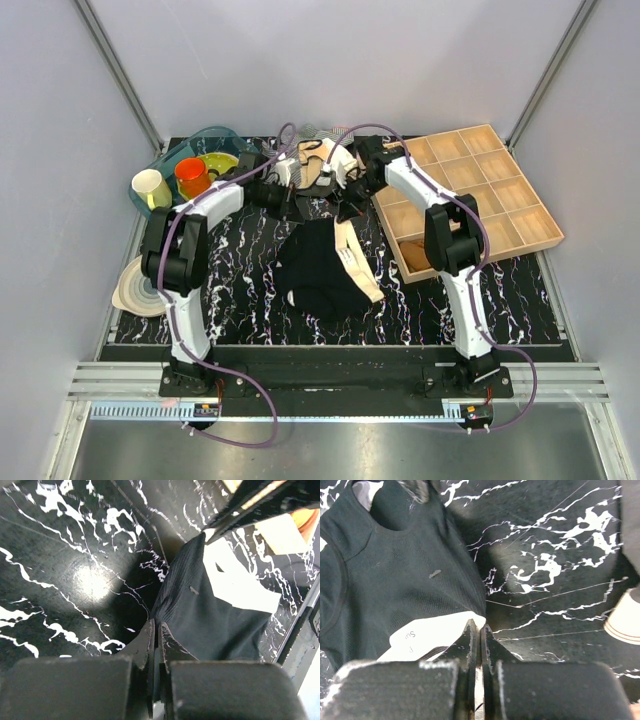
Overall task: Roll the underwear
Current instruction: Fold the underwear at the center of the board.
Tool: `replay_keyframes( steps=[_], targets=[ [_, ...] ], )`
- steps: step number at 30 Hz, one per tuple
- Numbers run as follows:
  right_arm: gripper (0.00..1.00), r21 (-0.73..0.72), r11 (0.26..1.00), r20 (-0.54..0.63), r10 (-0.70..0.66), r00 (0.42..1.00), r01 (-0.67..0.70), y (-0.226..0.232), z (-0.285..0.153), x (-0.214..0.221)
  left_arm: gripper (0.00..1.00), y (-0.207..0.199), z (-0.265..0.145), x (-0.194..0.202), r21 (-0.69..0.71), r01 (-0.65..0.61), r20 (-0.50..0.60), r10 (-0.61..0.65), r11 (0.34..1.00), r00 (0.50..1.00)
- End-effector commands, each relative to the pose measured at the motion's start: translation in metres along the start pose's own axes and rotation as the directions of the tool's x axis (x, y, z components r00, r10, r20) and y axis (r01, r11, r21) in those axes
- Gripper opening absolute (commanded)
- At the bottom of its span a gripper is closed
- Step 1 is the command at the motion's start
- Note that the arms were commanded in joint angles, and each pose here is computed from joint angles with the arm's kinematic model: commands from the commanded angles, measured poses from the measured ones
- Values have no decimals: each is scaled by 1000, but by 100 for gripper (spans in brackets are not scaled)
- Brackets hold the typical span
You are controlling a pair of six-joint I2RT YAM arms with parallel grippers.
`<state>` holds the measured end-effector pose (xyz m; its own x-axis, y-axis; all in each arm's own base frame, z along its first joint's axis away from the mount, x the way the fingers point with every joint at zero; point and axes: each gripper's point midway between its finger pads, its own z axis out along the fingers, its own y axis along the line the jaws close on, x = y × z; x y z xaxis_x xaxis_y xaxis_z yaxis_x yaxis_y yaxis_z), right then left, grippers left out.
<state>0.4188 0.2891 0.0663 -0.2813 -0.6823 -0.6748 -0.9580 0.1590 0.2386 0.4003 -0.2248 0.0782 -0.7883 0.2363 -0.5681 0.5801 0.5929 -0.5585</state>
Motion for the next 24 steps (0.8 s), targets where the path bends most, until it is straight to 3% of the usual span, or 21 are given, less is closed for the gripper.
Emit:
replay_keyframes(
  steps=[1,7,13,20,24],
  targets=[
    [0,144,988,135,-79,988,59,-8,-53,-60,0,-26,-41,-54,-58,-149,148,156,987,977],
    [0,159,985,194,-99,976,68,4,-72,-68,0,-42,-48,-48,-32,-161,160,164,986,973],
    [0,85,992,234,-115,965,98,37,-79,-68,0,-55,-46,-27,8,-144,156,141,990,978],
    [0,26,994,211,-111,971,107,65,-77,-44,0,-78,-54,-13,18,-164,166,159,986,973],
    [0,46,995,183,-93,979,86,59,-72,-33,0,-81,-57,-6,11,-161,169,157,987,973]
  ],
)
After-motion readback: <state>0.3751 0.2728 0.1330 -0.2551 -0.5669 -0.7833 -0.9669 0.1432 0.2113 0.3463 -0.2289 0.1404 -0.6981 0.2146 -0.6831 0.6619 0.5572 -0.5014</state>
